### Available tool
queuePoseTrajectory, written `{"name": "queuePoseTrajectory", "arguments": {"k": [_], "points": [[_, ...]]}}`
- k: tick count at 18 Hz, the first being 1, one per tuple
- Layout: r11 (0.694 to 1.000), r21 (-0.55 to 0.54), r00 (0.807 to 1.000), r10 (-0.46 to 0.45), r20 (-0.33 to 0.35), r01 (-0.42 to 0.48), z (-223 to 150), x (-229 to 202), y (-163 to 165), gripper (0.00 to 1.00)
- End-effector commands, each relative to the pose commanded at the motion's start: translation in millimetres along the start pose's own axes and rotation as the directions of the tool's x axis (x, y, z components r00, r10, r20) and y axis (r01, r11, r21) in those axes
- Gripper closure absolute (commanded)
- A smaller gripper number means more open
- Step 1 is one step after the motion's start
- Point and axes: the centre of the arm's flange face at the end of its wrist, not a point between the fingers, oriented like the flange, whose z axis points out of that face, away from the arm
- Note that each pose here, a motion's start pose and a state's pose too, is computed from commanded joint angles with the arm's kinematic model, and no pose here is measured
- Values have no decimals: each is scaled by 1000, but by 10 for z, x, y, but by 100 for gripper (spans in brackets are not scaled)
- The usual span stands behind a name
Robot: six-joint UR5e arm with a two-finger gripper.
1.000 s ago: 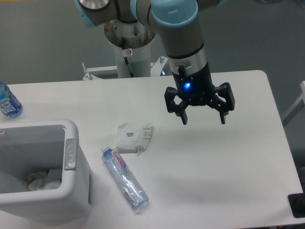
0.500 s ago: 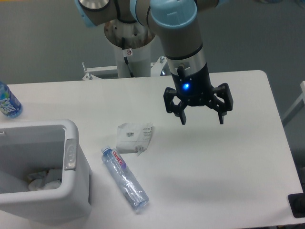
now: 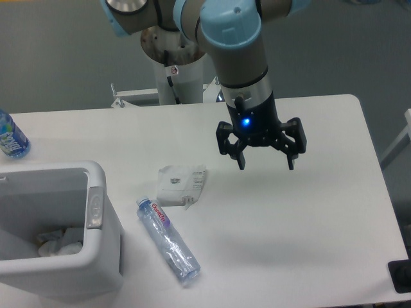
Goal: Place the trash in the trash can
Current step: 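Move the open gripper down toward the crumpled white paper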
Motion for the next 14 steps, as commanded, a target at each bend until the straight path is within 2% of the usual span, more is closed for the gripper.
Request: {"name": "queuePoseTrajectory", "arguments": {"k": [4, 6, 8, 9, 10, 12, 14], "points": [[998, -39, 998, 39, -42, -41, 172, 232, 190, 0], [992, -56, 992, 107, -67, -111, 269, 325, 253, 0], [977, -65, 975, 198, -106, -205, 363, 465, 361, 0], [955, -64, 952, 280, -126, -289, 404, 559, 424, 0], [925, -64, 920, 364, -147, -376, 452, 649, 499, 0], [870, -61, 861, 471, -194, -489, 615, 807, 618, 0], [844, -58, 830, 508, -229, -533, 753, 918, 654, 0]]}}
